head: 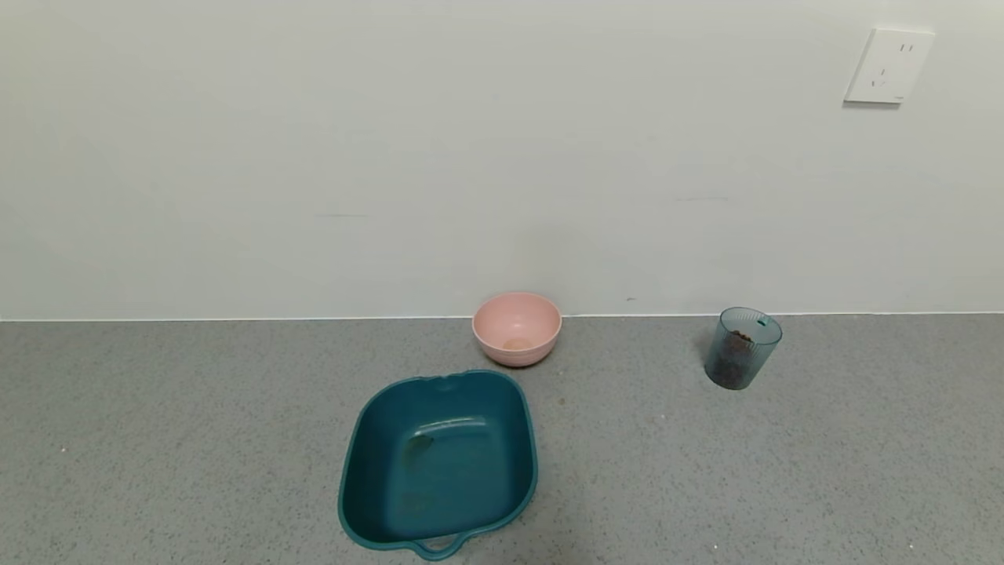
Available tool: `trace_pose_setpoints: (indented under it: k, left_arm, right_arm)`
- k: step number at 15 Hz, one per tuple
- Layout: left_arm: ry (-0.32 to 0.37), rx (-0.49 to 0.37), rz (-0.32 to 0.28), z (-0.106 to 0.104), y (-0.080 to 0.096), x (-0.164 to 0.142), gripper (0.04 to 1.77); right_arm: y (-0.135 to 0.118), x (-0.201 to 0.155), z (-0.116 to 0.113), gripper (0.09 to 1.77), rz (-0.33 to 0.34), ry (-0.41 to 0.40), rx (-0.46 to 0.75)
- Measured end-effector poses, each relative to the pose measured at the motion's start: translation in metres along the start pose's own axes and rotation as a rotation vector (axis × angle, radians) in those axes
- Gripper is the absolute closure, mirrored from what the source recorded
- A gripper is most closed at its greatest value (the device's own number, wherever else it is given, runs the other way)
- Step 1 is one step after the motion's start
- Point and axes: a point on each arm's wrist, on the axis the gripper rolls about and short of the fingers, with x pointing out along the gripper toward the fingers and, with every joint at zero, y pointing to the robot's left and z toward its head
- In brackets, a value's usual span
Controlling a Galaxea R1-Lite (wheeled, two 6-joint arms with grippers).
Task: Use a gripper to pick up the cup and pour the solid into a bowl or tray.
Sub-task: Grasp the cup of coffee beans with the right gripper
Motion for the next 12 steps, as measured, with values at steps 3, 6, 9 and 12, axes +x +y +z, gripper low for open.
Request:
trace_pose_setpoints:
  k: [3,6,9,12]
  left_arm:
    - [0.001,0.000,0.000,0.000,0.000,0.000,0.06]
    - [0.000,0.000,0.000,0.000,0.000,0.000,0.06]
    - [0.000,0.000,0.000,0.000,0.000,0.000,0.06]
    - [0.000,0.000,0.000,0.000,0.000,0.000,0.06]
  right_arm:
    - [0.000,0.000,0.000,0.15,-0.011,-0.001,0.000]
    - [0.000,-0.005,0.017,0.15,-0.020,-0.040,-0.012]
    - [0.000,-0.005,0.048,0.15,-0.012,-0.066,-0.020]
    - [0.001,0.007,0.081,0.15,-0.006,-0.041,-0.058]
